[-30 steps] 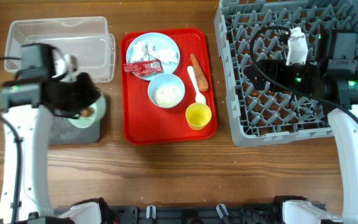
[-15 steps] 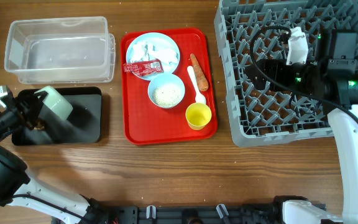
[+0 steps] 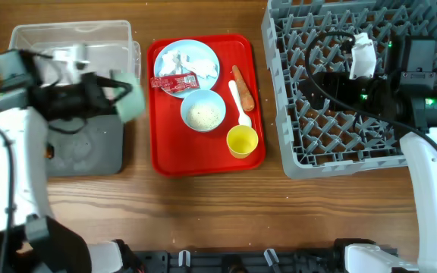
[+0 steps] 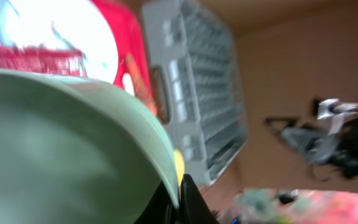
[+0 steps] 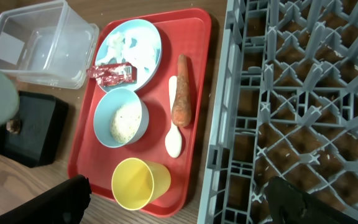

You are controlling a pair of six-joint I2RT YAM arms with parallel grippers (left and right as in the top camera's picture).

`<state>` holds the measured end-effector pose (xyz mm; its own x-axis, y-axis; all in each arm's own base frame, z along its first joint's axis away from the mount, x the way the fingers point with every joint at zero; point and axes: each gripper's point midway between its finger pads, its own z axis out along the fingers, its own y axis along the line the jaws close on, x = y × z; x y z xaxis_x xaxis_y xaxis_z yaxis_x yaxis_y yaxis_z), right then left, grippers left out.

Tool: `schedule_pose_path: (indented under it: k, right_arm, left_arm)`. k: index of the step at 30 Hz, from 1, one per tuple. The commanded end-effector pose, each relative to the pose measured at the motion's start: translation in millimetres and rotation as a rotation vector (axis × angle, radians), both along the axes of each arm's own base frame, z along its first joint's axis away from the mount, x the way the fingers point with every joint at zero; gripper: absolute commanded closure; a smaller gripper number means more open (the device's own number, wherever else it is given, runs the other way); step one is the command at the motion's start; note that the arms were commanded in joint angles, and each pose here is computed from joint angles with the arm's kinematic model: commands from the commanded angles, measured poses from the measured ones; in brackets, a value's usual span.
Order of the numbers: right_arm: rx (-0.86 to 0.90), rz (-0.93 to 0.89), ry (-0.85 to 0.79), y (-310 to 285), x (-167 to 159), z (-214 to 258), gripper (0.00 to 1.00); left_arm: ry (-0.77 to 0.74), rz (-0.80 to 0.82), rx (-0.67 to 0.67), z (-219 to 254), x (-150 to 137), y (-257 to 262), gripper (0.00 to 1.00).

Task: Sort waste into correct bins and load items into the dishwasher rack

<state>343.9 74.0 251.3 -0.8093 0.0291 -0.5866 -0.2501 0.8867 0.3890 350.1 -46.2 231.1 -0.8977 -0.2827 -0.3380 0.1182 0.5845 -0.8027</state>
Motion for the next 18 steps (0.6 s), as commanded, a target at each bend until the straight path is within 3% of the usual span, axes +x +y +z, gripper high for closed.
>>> schedule_pose_path:
  k: [1, 6, 12, 18]
  right_arm:
    - [-0.012, 0.010, -0.022, 1, 3, 6, 0.06]
    - [-0.012, 0.010, -0.019, 1, 2, 5, 0.07]
    - [-0.030, -0.003, -0.016, -3, 3, 3, 0.07]
    - [-0.030, -0.003, -0.004, -3, 2, 1, 0.07]
  left_arm:
    - [0.149, 0.038, 0.394, -37, -10, -40, 0.96]
    - [0.174, -0.105, 0.765, -77, -49, -112, 0.96]
    - [0.207, -0.210, 0.951, -131, -94, -122, 0.96]
    - [0.113, -0.170, 0.992, -182, -88, -117, 0.94]
